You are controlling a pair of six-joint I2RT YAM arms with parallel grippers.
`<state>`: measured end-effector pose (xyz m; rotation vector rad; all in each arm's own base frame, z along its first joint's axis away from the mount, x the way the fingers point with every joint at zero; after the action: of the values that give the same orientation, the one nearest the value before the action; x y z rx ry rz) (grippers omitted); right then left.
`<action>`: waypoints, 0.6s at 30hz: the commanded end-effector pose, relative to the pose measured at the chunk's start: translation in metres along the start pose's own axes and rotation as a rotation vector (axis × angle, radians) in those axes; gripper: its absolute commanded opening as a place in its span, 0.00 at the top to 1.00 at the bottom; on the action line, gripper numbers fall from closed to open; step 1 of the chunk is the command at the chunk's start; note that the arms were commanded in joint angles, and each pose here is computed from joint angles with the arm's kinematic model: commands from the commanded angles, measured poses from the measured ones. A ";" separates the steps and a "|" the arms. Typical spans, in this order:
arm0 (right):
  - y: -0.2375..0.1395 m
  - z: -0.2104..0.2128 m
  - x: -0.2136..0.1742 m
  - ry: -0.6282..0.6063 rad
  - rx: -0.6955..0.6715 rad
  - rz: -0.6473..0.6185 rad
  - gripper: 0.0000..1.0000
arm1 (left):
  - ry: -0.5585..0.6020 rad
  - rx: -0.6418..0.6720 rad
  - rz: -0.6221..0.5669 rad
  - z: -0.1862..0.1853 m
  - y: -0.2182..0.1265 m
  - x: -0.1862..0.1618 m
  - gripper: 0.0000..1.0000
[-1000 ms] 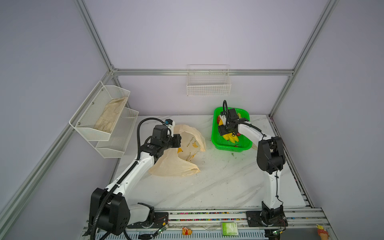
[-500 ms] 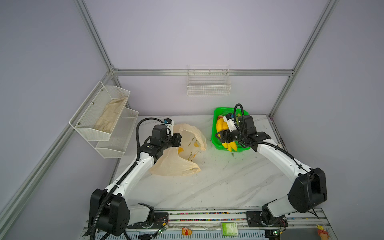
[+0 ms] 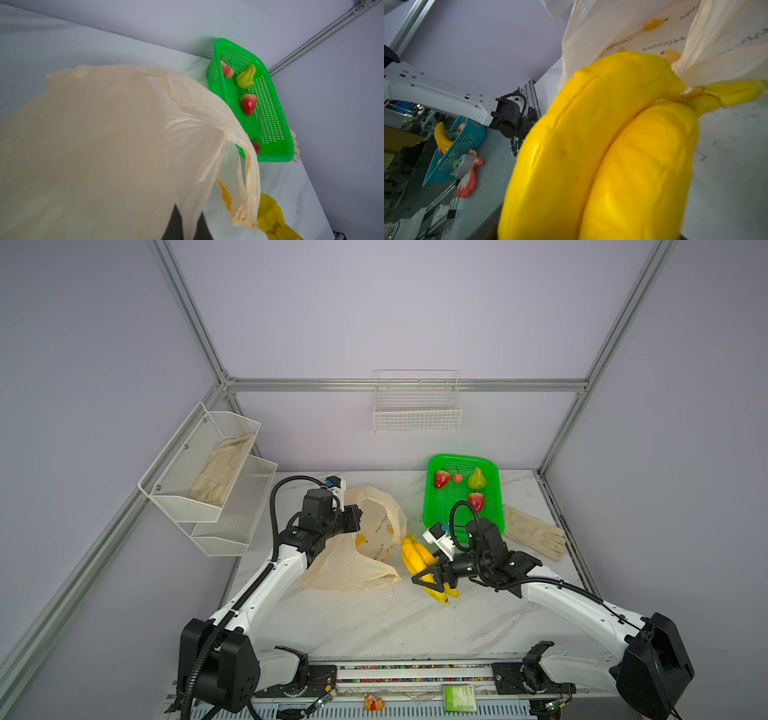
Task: Place the fake fruits into the plastic bag and tie a complex knot
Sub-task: 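Carry the bananas with the right gripper into the bag's opening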
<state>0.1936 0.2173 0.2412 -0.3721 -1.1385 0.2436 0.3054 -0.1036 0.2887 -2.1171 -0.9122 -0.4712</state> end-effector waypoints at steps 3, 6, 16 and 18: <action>0.027 -0.017 0.002 -0.108 0.038 -0.004 0.51 | 0.040 -0.127 -0.041 -0.022 -0.013 0.017 1.00; 0.038 -0.028 -0.001 -0.127 0.037 0.023 0.51 | 0.084 -0.161 -0.020 -0.026 -0.015 0.015 1.00; 0.019 -0.004 -0.010 -0.092 0.082 -0.037 0.51 | 0.075 -0.098 -0.027 -0.021 -0.012 0.017 1.00; 0.012 0.004 -0.007 -0.093 0.092 -0.063 0.51 | 0.071 -0.097 -0.021 -0.021 -0.011 0.017 1.00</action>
<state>0.1941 0.2278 0.2090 -0.3391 -1.1641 0.3006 0.3024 -0.1077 0.2879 -2.1641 -0.8330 -0.5051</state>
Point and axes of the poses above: each gripper's point midway between its finger pads, its own y axis out along the fingers, its own z axis along the line the jaws close on, x = y × z, the point moved 10 cm from there along -y, back along the fingers, and after that the axes turned 14 degrees about -y, right-handed, at the moved point
